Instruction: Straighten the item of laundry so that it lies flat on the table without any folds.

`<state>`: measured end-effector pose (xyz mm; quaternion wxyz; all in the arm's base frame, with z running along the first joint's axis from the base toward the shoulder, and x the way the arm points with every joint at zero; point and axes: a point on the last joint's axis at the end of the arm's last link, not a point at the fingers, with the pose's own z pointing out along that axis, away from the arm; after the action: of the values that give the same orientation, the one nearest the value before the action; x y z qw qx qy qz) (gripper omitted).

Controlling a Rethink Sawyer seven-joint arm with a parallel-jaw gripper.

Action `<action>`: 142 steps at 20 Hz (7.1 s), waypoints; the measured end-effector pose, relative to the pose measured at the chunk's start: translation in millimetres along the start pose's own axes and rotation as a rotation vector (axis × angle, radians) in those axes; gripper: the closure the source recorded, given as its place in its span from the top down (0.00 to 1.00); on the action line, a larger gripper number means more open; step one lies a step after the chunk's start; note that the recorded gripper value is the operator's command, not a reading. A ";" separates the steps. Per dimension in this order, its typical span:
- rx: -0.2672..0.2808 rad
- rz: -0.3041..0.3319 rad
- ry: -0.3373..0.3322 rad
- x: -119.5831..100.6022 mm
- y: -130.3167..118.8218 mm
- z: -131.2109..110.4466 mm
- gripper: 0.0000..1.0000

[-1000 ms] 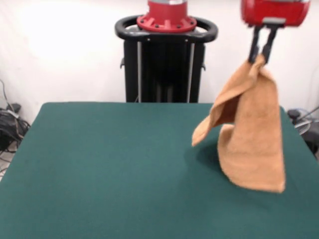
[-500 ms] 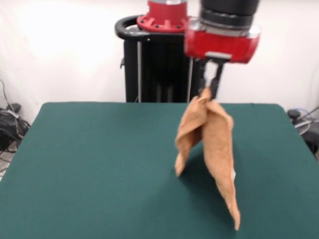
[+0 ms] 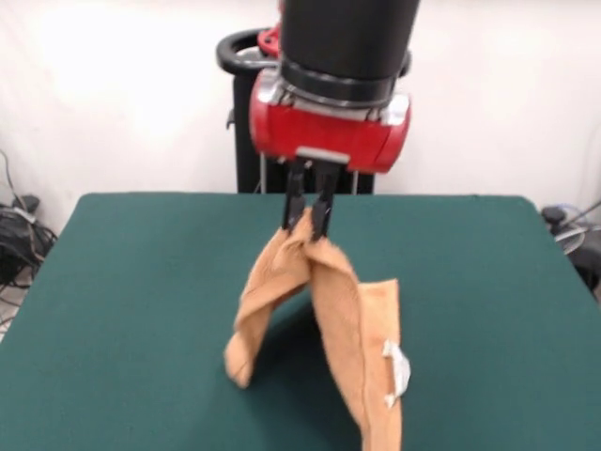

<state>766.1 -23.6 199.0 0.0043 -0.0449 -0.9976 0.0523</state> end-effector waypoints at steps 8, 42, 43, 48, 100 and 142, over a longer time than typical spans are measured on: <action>-0.007 -0.082 -0.076 -62.0 -10.7 22.4 0.00; -0.101 -0.245 -0.093 -141.4 -92.4 -13.7 1.00; -0.100 -0.266 -0.096 -142.2 -100.2 -11.4 1.00; -0.091 -0.341 -0.116 -146.8 -134.3 4.2 1.00; -0.135 -0.501 -0.035 -100.8 -63.3 65.0 1.00; -0.085 -0.431 0.073 -42.0 -134.1 216.2 1.00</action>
<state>793.2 -182.6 -2.1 0.0496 0.1675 -0.9846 0.0063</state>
